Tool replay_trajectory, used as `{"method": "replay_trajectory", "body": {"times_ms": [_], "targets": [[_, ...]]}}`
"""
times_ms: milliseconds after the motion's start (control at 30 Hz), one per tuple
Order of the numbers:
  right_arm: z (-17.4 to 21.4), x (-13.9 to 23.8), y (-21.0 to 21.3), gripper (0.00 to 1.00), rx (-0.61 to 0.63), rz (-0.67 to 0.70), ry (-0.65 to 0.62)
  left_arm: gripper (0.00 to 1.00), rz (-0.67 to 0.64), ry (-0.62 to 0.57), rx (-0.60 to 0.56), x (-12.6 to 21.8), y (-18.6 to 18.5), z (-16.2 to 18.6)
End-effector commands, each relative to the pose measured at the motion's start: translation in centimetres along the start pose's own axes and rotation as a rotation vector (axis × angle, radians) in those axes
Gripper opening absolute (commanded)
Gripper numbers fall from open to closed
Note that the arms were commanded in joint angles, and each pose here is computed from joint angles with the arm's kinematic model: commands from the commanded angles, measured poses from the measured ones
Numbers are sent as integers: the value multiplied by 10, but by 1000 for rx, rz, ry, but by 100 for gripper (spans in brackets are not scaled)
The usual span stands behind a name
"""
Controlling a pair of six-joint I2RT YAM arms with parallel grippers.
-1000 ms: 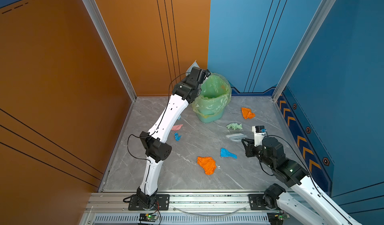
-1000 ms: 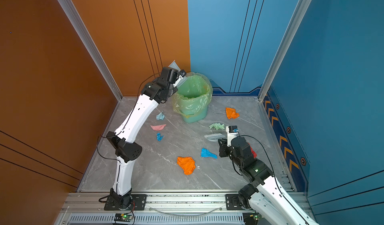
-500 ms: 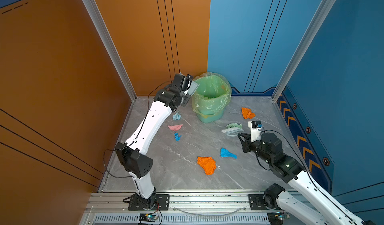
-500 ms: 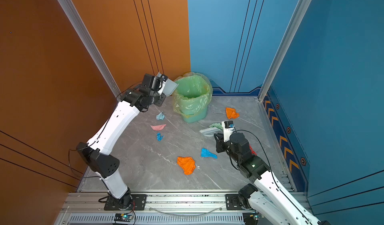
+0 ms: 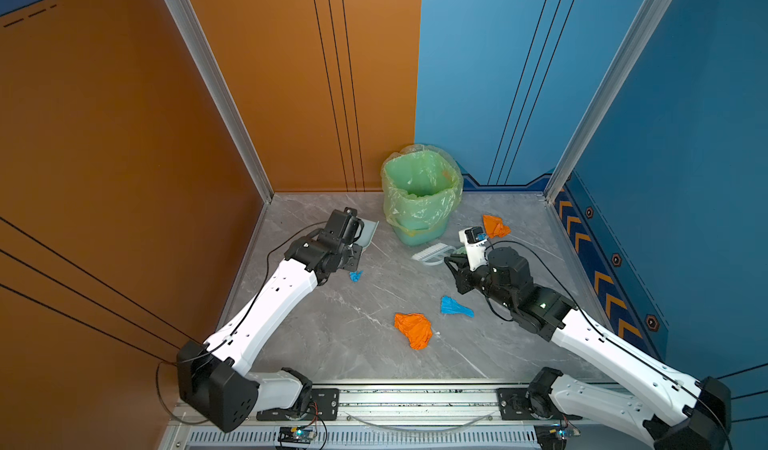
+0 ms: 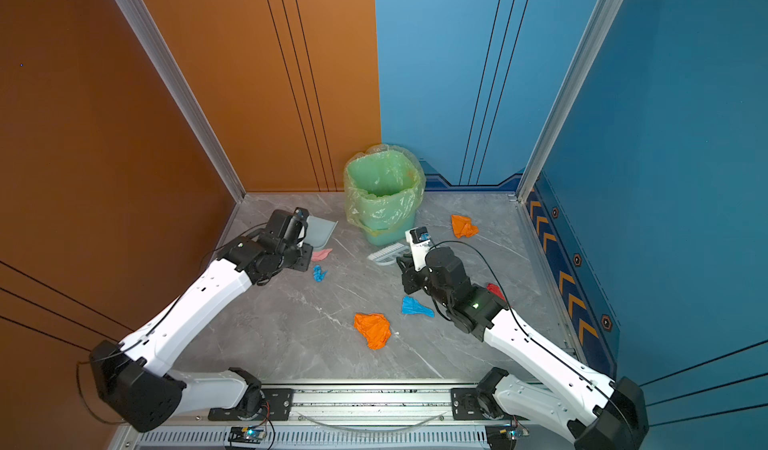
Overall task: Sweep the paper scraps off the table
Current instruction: 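Lower the empty dustpan with left gripper while right gripper moves brush forward, then move the brush beside the bin toward the blue scrap with the right gripper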
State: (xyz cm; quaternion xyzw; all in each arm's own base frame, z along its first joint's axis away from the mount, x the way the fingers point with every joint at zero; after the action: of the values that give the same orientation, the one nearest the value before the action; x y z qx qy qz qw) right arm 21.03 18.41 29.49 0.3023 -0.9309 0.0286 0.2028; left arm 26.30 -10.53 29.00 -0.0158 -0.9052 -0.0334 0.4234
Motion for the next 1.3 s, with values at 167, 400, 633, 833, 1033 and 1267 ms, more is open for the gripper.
{"method": "replay_trajectory", "body": {"times_ms": [167,400,633,833,1033,1267], "targets": [[-27,-16,28,0,48,17,-65,10,104,69,199,2,10,60],[-44,-32,41,0,34,79,-70,10,126,145,300,-7,14,105],[-64,-61,56,0,7,85,-85,10,139,210,372,-18,14,136],[-77,-96,78,0,21,53,-86,10,141,254,399,-29,10,155],[-84,-132,97,0,22,25,-88,10,125,285,384,-39,5,167],[-84,-163,104,0,1,31,-86,10,106,309,377,-51,2,172]]}}
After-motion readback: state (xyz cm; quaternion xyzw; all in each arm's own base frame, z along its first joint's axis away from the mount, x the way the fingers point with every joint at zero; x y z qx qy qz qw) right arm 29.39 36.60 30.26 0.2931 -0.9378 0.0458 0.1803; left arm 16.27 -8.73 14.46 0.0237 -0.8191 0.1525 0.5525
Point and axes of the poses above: each gripper's point midway between its finger pads, its own x axis back along the fingers, its own y axis along the line the jaws close on, z = x × y, the point moved 9 cm from there along x, back along the fingers, and after that the axes turned 7 degrees about x, right-handed, at the moved point
